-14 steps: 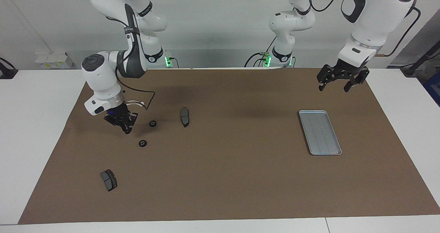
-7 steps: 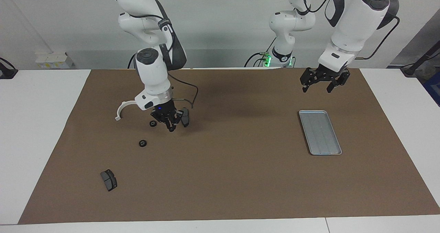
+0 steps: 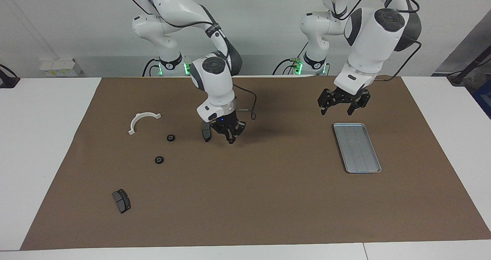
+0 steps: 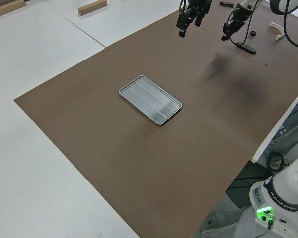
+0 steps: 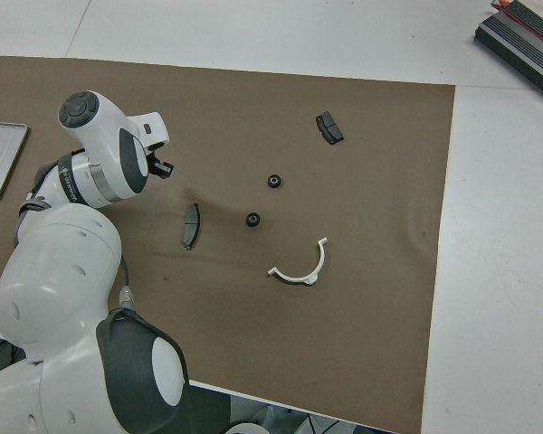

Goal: Pick bearing gear from pile to tray

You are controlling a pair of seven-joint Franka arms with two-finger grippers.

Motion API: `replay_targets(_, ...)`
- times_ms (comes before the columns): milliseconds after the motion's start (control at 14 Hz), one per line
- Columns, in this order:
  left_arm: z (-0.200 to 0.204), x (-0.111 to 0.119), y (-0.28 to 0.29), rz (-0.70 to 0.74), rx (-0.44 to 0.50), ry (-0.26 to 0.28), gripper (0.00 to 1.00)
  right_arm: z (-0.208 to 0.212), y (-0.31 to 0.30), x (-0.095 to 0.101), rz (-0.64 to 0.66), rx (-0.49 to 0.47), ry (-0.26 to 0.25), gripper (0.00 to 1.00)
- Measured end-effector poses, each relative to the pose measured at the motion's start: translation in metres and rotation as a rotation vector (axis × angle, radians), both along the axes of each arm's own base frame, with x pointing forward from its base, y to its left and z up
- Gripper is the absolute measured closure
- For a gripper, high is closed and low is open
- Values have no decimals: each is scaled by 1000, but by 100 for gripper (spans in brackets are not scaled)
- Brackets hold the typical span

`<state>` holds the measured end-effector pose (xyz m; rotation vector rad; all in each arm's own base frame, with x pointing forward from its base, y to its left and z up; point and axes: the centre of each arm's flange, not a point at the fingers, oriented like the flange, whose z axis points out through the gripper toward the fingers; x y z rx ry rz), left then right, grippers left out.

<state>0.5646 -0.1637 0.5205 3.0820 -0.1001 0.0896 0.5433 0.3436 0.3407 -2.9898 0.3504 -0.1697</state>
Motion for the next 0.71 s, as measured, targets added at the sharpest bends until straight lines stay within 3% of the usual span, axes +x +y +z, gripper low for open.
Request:
replay_targets(285,-17,3,-8,16,-8,-13,0,-35,42,-2,14,-32,15,77)
replay_targets(356,-20,5,-10,21,-12,-20,0,-37,43,-2,17,-38,21,72)
replay_targets(712,-42,14,-31,92,-49,-59,0,-6,6,23,-22,-44,-7,19)
